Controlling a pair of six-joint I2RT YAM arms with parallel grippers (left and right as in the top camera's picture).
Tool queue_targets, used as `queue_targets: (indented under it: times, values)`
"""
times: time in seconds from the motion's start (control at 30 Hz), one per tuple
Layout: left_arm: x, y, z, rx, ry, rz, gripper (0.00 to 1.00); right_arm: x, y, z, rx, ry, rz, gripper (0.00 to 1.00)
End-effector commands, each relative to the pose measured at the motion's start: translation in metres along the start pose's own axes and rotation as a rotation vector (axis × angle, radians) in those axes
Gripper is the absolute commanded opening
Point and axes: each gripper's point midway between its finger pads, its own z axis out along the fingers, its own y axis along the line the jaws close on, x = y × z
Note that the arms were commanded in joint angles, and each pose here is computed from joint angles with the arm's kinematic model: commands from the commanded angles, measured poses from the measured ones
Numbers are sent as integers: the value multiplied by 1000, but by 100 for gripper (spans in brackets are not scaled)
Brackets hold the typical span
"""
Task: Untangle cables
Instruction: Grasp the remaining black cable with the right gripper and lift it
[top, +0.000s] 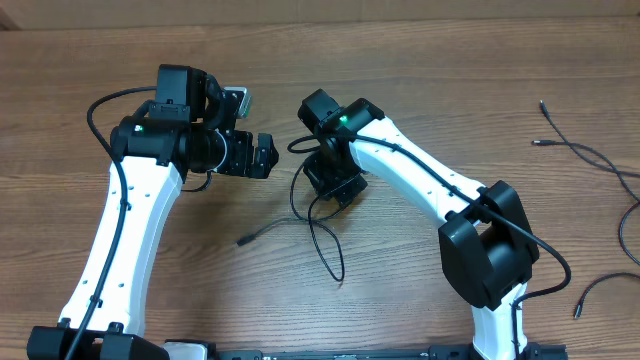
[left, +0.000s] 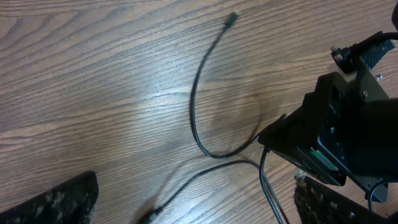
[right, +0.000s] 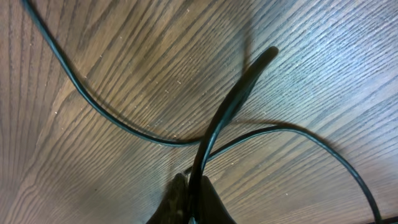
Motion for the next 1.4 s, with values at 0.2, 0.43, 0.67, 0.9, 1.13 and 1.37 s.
queue_targets:
  times: [0.2, 0.43, 0.67, 0.9, 1.13, 1.37]
  values:
    - [-6, 3, -3, -7, -14, -13, 100, -18, -2, 0, 7, -100, 6, 4]
    - [-6, 3, -3, -7, -14, -13, 100, -106, 23, -88, -118, -293, -131, 4]
    - [-6, 3, -3, -7, -14, -13, 100, -171, 47, -252, -436, -533, -220, 4]
    - [-6, 3, -3, -7, -14, -13, 100, -240, 10, -385, -606, -897, -44, 4]
    - [-6, 3, -3, -7, -14, -13, 100, -305, -39, -449, -661, -1129, 155, 4]
    - [-6, 3, -3, -7, -14, -13, 100, -357, -95, -497, -715, -1277, 304, 4]
